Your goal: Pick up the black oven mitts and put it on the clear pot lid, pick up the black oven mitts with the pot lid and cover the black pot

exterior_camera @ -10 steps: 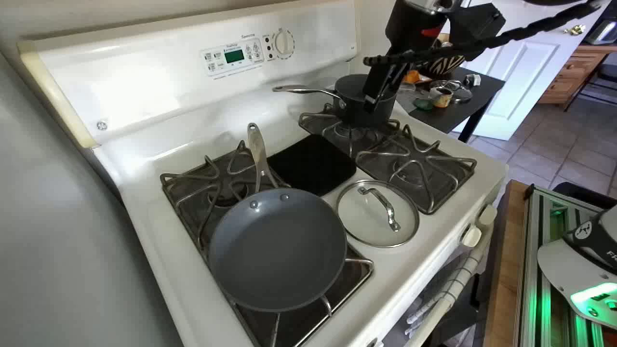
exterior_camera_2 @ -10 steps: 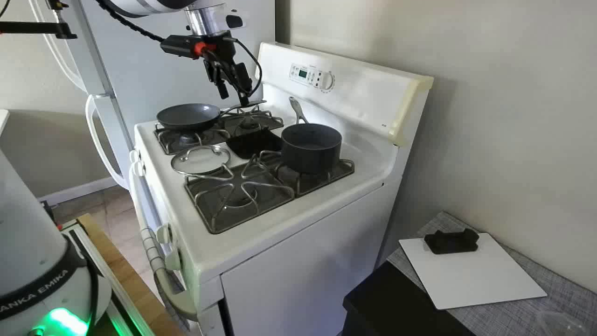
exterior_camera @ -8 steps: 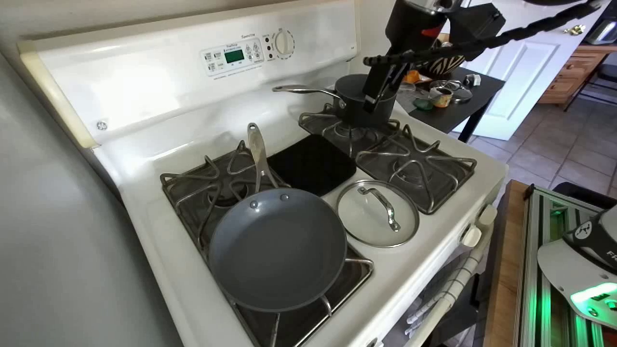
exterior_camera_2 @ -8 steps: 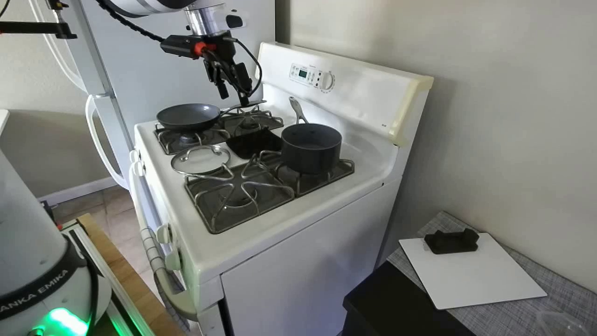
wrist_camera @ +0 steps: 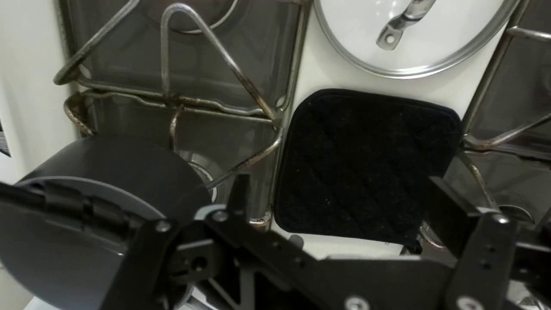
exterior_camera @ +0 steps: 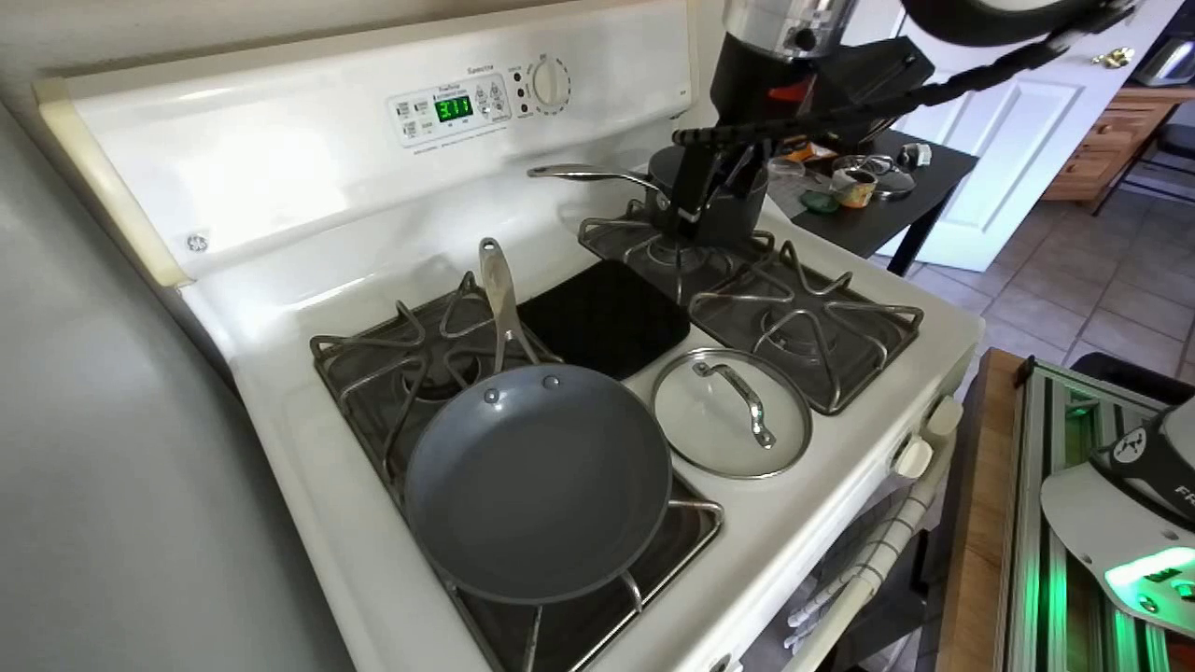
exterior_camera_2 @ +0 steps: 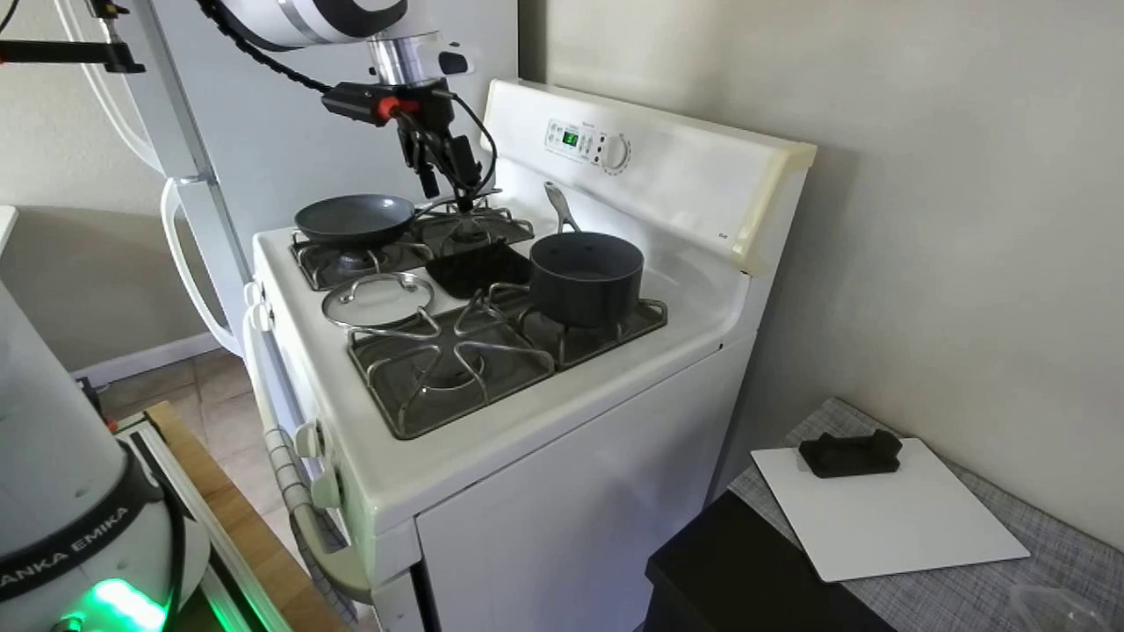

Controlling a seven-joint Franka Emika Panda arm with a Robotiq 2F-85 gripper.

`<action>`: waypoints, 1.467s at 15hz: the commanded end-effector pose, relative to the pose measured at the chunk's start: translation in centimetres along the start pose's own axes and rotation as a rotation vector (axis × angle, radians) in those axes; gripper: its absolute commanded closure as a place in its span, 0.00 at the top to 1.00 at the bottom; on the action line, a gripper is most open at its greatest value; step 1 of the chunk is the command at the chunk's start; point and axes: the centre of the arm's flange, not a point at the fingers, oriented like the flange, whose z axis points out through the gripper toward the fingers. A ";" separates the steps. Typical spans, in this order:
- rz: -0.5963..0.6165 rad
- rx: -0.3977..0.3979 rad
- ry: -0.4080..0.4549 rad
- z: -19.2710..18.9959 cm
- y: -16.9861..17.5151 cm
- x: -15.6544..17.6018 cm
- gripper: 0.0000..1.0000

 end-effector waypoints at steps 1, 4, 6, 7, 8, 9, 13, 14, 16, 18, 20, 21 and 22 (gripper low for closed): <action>0.002 0.006 -0.032 3.5 -2.6 3.2 1.00; -0.016 0.032 -0.028 6.8 -4.1 4.9 1.00; -0.013 0.063 -0.010 9.1 -5.0 6.0 1.00; 0.000 0.078 0.001 10.1 -5.4 6.5 1.00; 0.000 0.089 -0.007 11.0 -5.7 6.9 1.00; 0.007 0.091 0.009 12.1 -6.0 7.2 1.00; 0.041 0.103 0.032 15.5 -6.7 8.5 1.00; 0.045 0.101 0.025 16.1 -6.7 8.8 1.00; 0.048 0.094 0.010 17.2 -6.8 9.2 1.00; 0.044 0.081 -0.007 17.9 -6.8 9.5 1.00; 0.045 0.068 -0.013 18.2 -6.8 9.8 0.74; 0.046 0.061 -0.013 18.3 -6.8 10.1 0.65; 0.047 0.055 -0.010 18.2 -6.7 10.3 0.58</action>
